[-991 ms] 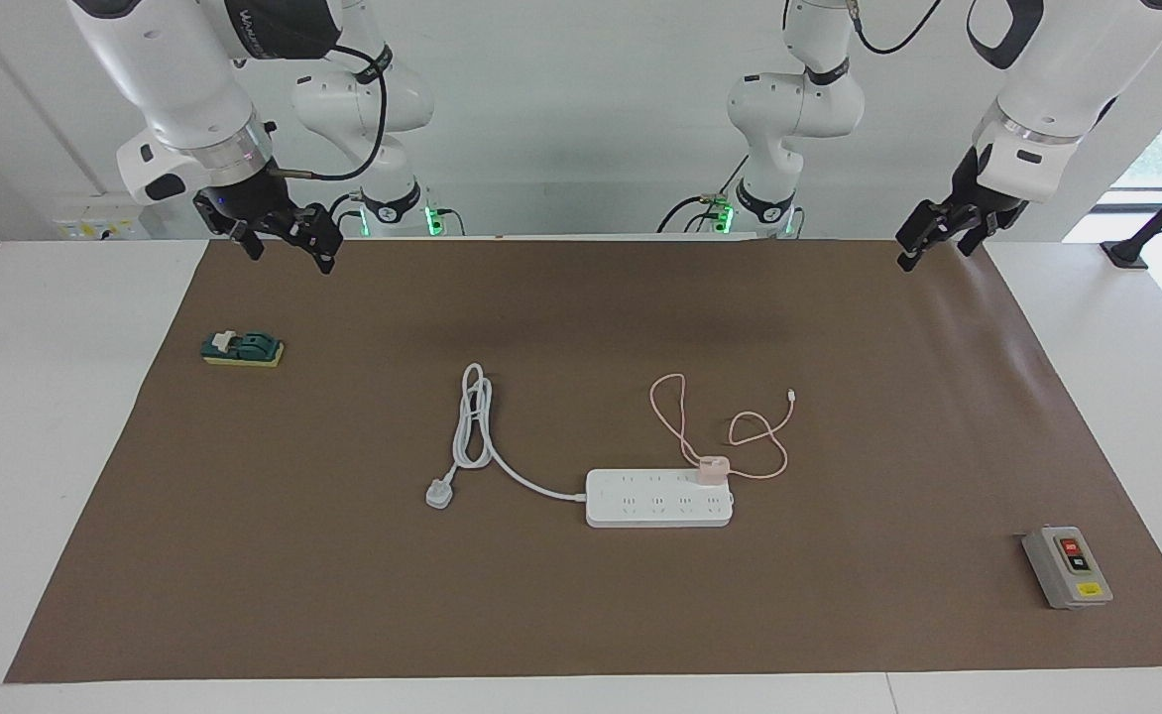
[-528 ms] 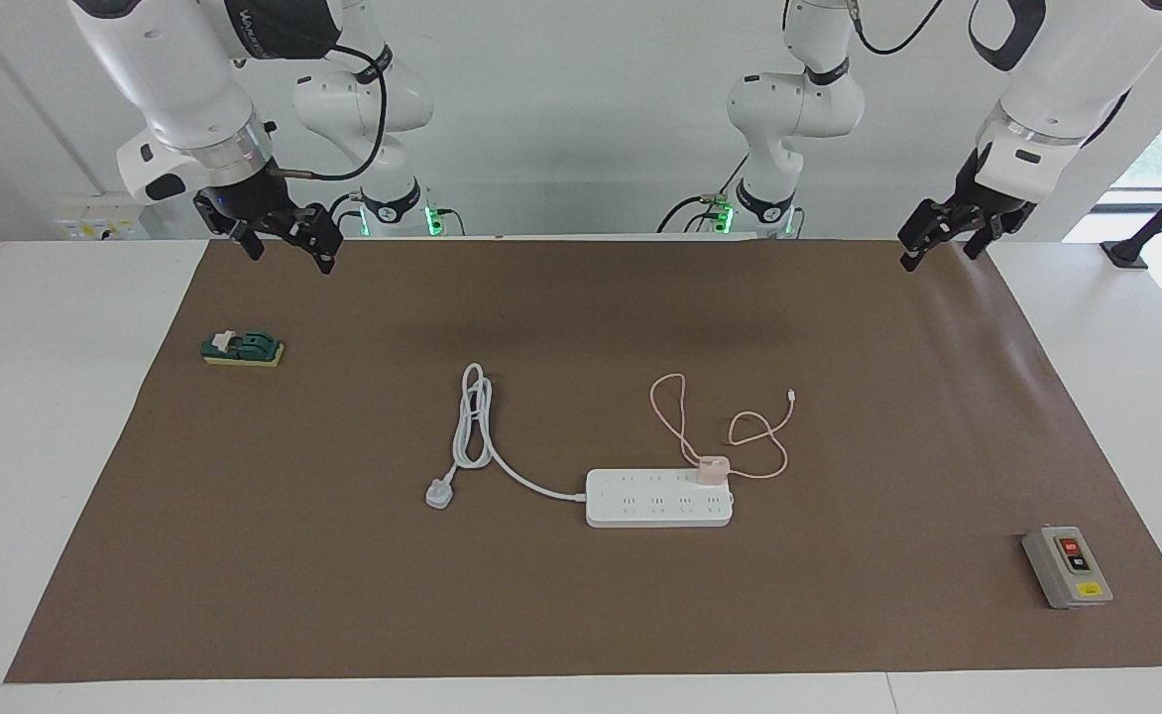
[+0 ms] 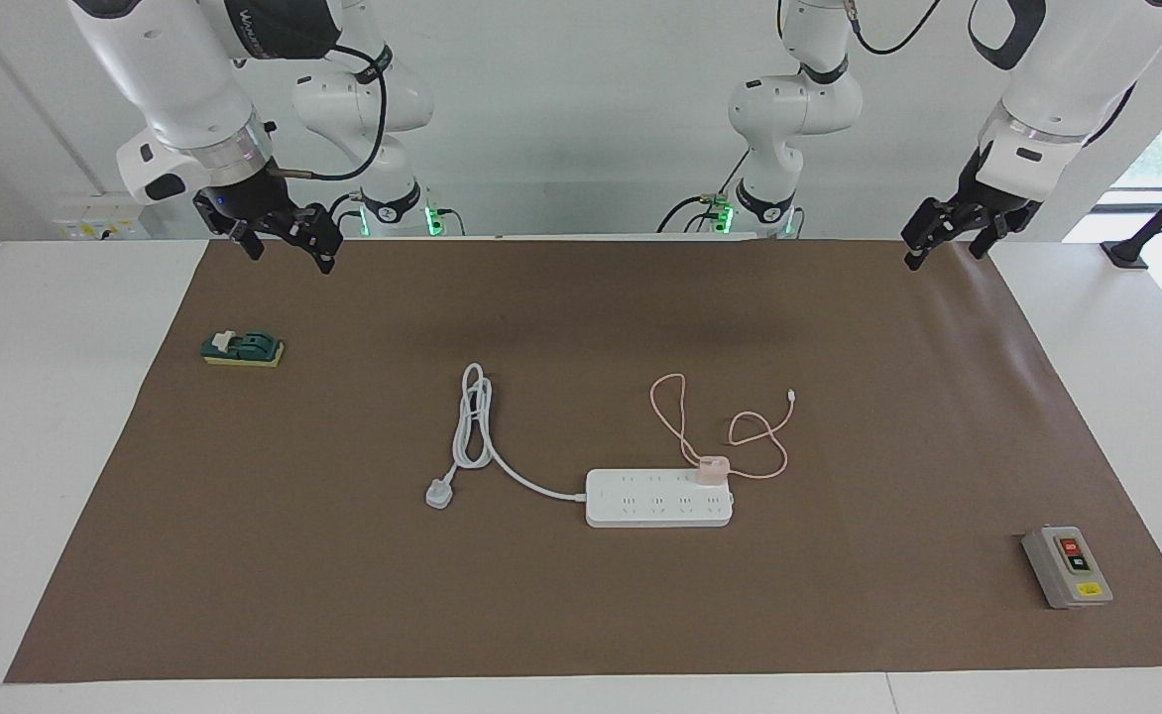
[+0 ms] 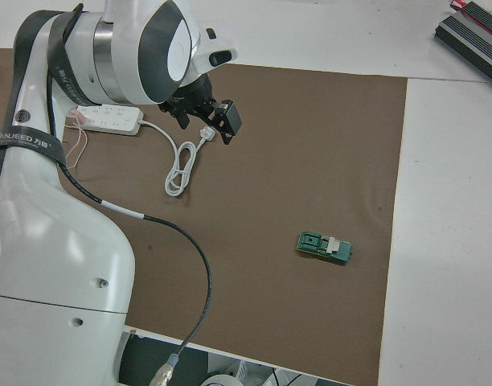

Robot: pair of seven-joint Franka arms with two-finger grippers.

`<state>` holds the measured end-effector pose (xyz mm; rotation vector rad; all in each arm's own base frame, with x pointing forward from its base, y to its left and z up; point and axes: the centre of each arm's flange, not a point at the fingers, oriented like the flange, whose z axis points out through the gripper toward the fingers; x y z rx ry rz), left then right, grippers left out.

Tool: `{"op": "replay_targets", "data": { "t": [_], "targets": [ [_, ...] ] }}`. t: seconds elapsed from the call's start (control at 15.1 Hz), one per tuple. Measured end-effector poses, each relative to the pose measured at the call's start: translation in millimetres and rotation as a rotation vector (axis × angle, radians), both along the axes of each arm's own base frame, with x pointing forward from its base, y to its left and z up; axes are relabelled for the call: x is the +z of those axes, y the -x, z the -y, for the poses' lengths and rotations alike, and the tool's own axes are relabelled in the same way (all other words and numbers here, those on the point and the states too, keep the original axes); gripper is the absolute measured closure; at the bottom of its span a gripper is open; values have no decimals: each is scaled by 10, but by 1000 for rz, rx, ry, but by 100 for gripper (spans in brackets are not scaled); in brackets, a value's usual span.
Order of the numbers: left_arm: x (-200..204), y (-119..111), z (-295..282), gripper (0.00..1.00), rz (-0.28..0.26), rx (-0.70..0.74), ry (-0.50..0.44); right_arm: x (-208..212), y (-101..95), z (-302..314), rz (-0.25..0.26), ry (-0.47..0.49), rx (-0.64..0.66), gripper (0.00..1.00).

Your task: Plug charger into power strip

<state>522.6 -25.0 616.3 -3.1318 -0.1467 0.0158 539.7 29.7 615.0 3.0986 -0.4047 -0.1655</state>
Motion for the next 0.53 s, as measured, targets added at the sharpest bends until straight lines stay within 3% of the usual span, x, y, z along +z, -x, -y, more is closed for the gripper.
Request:
{"op": "replay_targets", "data": {
  "t": [0.53],
  "targets": [
    [-24,0,154,0,-6,-64,32,0,0,0,0,0,0,0]
  ]
}}
